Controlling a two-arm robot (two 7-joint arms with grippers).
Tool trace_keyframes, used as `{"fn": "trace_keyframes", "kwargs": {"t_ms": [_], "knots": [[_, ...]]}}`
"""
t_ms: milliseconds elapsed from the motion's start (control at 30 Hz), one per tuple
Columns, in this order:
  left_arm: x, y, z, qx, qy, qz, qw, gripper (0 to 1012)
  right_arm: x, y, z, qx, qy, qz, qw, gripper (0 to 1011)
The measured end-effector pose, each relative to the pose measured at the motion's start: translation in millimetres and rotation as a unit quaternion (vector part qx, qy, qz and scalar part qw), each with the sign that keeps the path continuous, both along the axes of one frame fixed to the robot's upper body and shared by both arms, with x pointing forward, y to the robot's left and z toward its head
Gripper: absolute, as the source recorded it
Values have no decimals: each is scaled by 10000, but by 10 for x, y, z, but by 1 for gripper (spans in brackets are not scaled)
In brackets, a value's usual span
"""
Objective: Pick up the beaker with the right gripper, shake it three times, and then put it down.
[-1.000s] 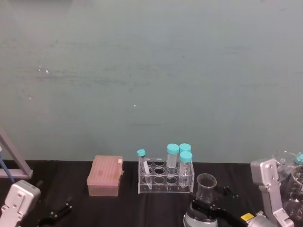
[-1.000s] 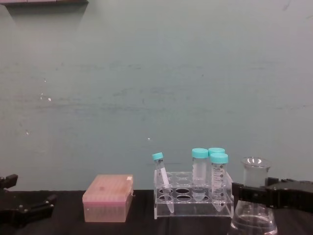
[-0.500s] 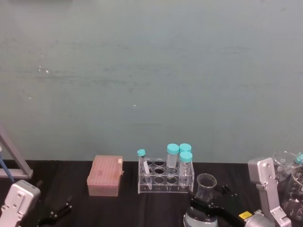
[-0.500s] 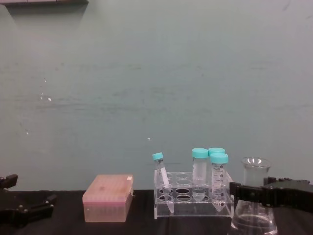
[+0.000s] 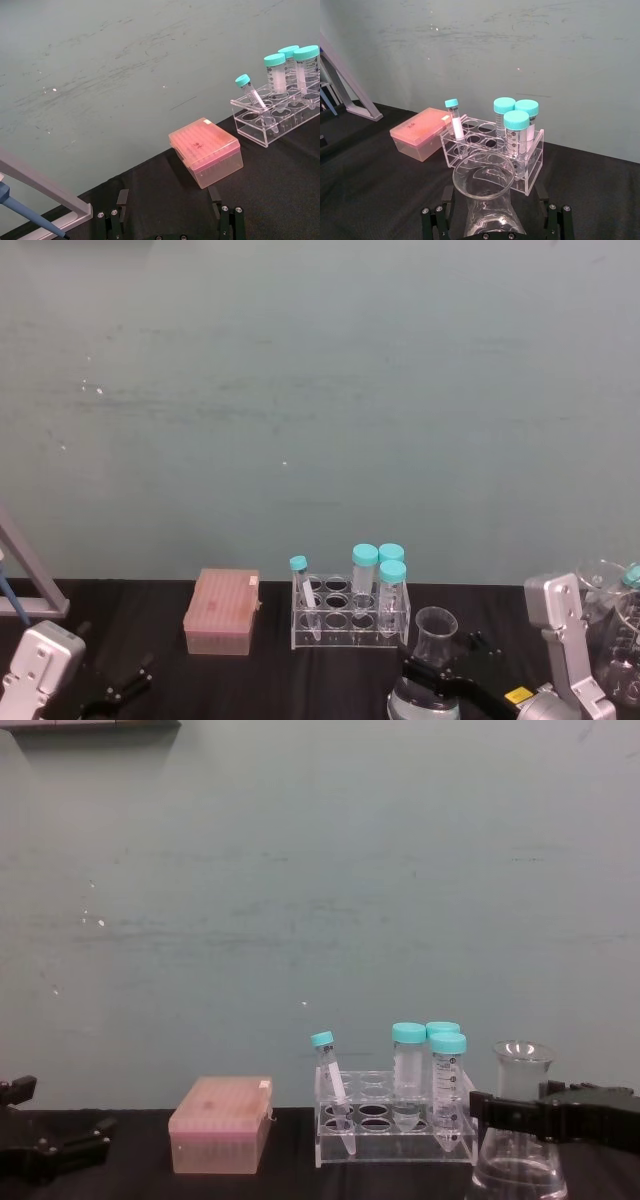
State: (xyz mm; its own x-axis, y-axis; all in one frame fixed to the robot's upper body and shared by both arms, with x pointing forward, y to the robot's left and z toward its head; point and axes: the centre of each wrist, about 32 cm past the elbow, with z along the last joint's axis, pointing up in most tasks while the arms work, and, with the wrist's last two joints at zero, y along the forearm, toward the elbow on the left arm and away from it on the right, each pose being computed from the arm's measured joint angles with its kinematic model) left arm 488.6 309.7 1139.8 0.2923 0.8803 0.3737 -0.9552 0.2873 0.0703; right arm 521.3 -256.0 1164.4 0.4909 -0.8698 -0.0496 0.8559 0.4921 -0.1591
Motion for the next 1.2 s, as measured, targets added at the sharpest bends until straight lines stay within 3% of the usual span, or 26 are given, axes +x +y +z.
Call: {"fn": "trace_keyframes", "kwargs": {"t_ms": [1200], "knots": [[0, 0, 0, 0, 0, 0, 10000, 1000, 12, 20, 24, 30, -187, -18, 9998, 1000]]}}
